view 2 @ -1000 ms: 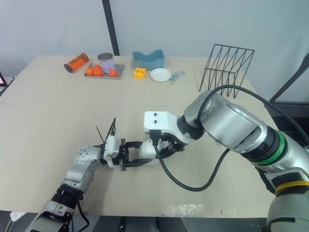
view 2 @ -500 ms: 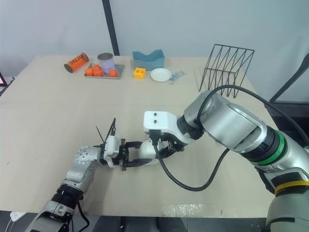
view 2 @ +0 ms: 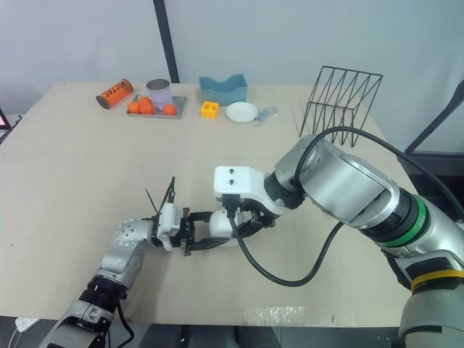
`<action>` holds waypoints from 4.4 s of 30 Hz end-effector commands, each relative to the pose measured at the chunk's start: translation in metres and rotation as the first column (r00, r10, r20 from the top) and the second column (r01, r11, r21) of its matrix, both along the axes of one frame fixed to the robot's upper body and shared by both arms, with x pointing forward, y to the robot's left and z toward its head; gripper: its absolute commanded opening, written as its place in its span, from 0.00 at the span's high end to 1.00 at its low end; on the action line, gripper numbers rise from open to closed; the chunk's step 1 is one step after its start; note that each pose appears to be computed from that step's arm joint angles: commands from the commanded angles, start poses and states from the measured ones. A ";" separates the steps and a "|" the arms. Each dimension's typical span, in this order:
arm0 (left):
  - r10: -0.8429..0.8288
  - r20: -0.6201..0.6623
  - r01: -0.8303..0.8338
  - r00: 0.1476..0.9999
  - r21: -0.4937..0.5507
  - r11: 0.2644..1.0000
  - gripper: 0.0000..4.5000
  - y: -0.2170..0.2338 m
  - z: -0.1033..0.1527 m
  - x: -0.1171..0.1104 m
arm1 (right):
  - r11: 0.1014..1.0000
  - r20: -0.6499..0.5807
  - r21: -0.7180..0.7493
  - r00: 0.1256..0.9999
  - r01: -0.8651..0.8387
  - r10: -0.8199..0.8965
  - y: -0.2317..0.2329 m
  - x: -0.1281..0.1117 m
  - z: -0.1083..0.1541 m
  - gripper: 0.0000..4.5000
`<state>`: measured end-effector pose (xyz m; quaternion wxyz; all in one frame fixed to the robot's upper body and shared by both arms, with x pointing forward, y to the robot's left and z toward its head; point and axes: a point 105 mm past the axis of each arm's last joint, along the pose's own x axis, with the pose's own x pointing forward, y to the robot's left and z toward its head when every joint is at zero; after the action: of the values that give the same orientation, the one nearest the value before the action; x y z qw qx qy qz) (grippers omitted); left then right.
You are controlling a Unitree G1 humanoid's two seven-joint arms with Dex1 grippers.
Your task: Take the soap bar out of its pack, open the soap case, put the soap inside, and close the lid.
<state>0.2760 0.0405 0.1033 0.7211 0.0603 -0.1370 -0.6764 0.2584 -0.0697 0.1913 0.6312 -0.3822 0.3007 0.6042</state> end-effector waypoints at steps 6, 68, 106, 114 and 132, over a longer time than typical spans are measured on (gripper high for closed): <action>0.016 0.036 -0.015 0.999 -0.015 1.000 0.57 0.000 0.007 0.004 | 0.999 0.028 0.001 0.999 -0.033 0.033 0.004 -0.002 0.006 0.19; -0.001 0.022 0.001 1.000 -0.009 1.000 0.57 -0.001 0.004 0.002 | 0.998 0.093 0.055 0.995 0.013 -0.018 -0.007 0.006 0.032 0.19; -0.014 0.016 0.014 1.000 0.033 0.999 0.57 0.009 0.005 0.004 | 0.879 0.019 0.476 0.999 -0.040 0.036 0.009 -0.026 0.050 0.98; -0.013 0.017 0.013 1.000 0.039 0.999 0.57 0.010 0.005 0.003 | 0.883 -0.009 0.470 1.000 -0.006 0.011 0.012 -0.020 0.034 0.98; -0.009 0.025 0.008 1.000 0.041 0.999 0.57 0.011 0.006 0.003 | 0.886 -0.059 0.460 0.997 0.062 -0.040 0.012 -0.007 0.010 0.98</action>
<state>0.2793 0.0495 0.1057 0.7166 0.0721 -0.1289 -0.6817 0.2523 -0.0587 0.1968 0.7125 -0.1931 0.1884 0.6477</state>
